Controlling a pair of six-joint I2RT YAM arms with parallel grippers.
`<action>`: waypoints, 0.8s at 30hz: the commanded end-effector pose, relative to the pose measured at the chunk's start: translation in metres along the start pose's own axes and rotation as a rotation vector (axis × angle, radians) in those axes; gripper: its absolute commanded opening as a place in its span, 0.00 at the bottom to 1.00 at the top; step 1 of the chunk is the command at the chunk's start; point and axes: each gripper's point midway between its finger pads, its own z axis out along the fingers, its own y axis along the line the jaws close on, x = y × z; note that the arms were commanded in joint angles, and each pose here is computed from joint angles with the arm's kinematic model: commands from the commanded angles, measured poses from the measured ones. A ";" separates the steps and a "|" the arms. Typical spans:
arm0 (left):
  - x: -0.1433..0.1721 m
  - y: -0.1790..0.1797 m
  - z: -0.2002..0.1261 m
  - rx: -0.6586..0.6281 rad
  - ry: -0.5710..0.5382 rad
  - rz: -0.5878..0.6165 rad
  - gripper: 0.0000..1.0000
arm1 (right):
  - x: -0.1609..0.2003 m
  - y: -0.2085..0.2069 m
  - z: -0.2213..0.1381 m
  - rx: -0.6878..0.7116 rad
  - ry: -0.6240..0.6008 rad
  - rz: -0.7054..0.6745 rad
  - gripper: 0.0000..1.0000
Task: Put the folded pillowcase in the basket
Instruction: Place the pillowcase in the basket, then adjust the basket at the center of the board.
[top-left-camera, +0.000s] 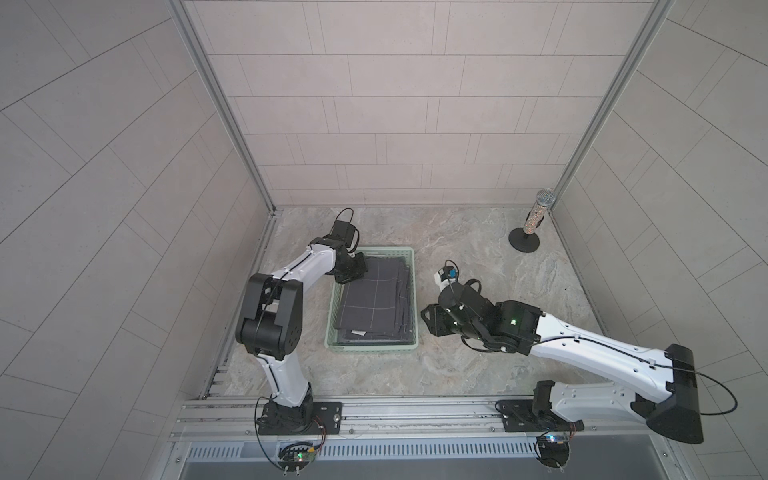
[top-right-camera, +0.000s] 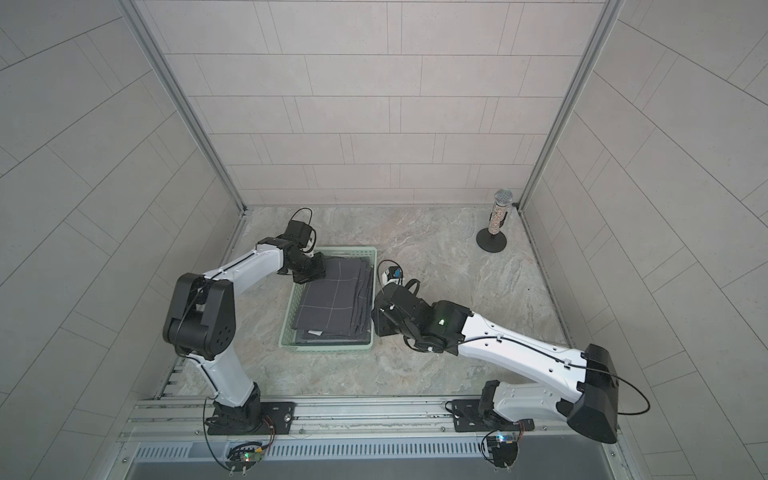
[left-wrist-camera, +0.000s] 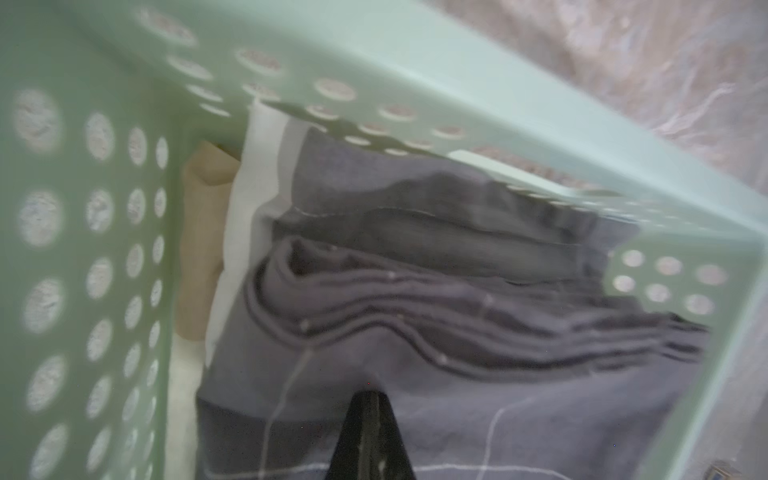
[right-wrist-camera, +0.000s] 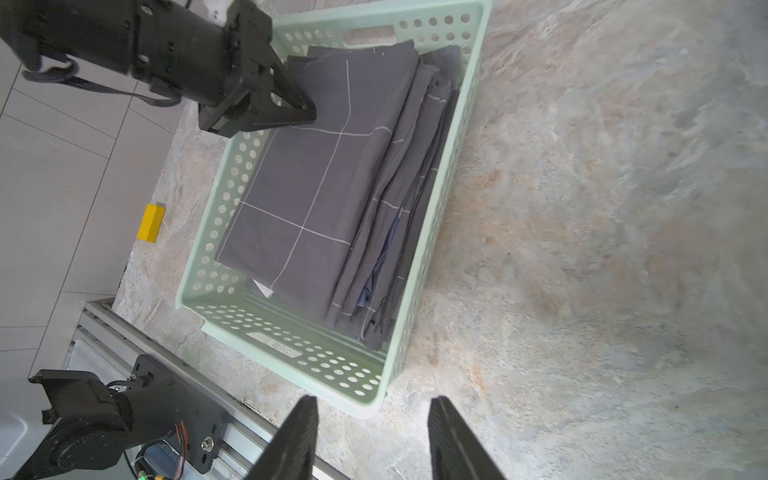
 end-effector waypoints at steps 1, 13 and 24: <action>-0.006 -0.032 -0.058 0.105 -0.098 0.079 0.31 | -0.010 -0.031 -0.014 0.101 -0.039 -0.025 0.62; -0.025 0.040 -0.202 -0.289 -0.569 0.109 1.00 | -0.140 -0.115 -0.156 0.729 -0.444 -0.255 1.00; -0.060 0.143 -0.125 -0.245 -0.759 0.086 1.00 | -0.142 -0.174 -0.130 0.666 -0.645 -0.221 1.00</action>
